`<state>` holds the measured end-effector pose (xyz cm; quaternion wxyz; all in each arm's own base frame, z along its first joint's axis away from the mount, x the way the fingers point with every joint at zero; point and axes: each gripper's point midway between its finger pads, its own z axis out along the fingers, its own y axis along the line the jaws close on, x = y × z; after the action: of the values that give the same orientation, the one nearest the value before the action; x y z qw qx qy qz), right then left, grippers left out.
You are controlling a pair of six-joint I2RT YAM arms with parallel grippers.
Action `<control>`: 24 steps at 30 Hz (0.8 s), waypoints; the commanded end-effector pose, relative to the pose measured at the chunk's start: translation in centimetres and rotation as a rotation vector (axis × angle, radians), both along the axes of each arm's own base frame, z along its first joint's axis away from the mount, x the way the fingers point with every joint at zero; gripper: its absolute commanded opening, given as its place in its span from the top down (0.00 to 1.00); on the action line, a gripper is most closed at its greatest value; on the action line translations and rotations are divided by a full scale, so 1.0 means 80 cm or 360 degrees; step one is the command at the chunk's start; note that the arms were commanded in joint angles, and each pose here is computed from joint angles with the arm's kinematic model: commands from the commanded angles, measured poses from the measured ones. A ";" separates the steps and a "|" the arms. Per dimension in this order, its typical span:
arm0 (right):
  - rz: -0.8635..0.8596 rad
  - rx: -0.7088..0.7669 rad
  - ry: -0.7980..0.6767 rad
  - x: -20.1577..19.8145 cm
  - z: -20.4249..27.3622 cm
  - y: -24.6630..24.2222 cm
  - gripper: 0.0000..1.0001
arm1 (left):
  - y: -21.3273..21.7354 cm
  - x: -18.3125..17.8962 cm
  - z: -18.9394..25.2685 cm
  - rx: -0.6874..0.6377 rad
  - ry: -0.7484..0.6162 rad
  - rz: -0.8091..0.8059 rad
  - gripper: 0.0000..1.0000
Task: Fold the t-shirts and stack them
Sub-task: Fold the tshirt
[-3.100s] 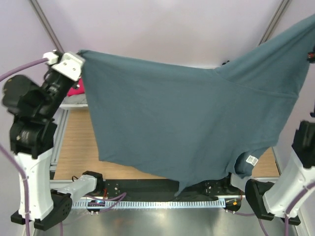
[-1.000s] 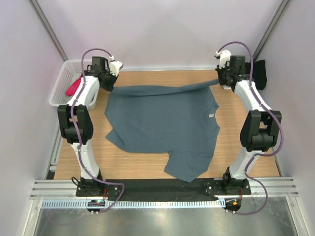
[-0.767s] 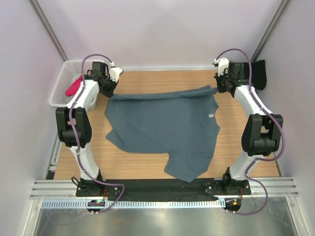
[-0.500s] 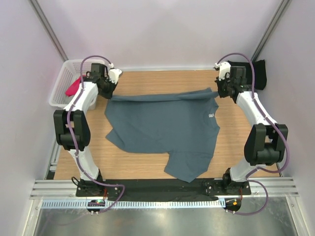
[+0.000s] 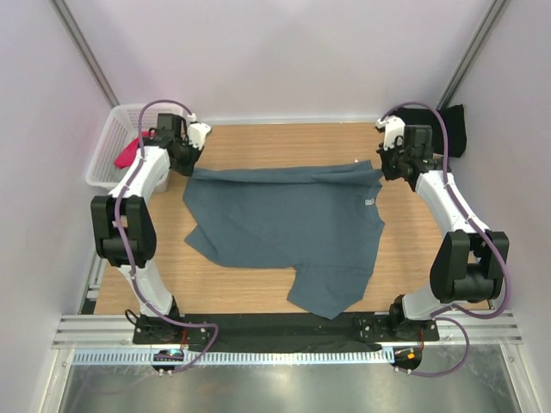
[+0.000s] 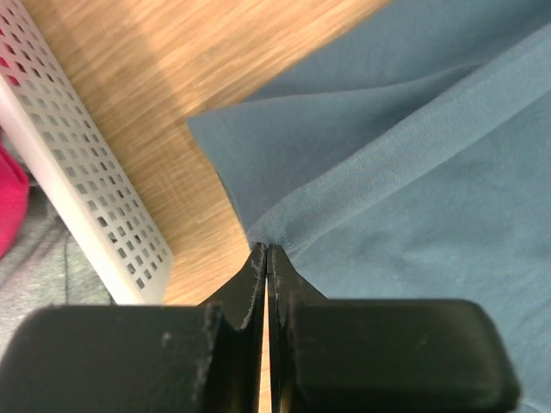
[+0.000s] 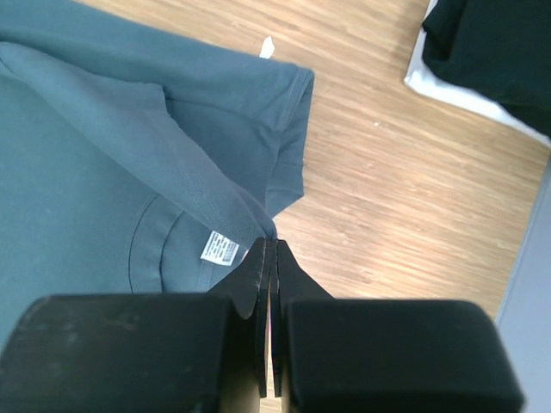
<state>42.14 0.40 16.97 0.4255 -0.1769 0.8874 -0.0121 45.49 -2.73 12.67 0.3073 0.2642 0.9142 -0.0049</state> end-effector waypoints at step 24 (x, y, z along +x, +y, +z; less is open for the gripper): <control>0.0175 0.0139 0.0171 -0.019 -0.030 0.033 0.67 | 0.043 -0.038 -0.058 0.0152 0.0268 0.0389 0.64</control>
<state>39.30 1.79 11.76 0.3593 -0.1887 0.9132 0.0362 41.80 -0.83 6.07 0.1998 0.2014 0.9588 0.0181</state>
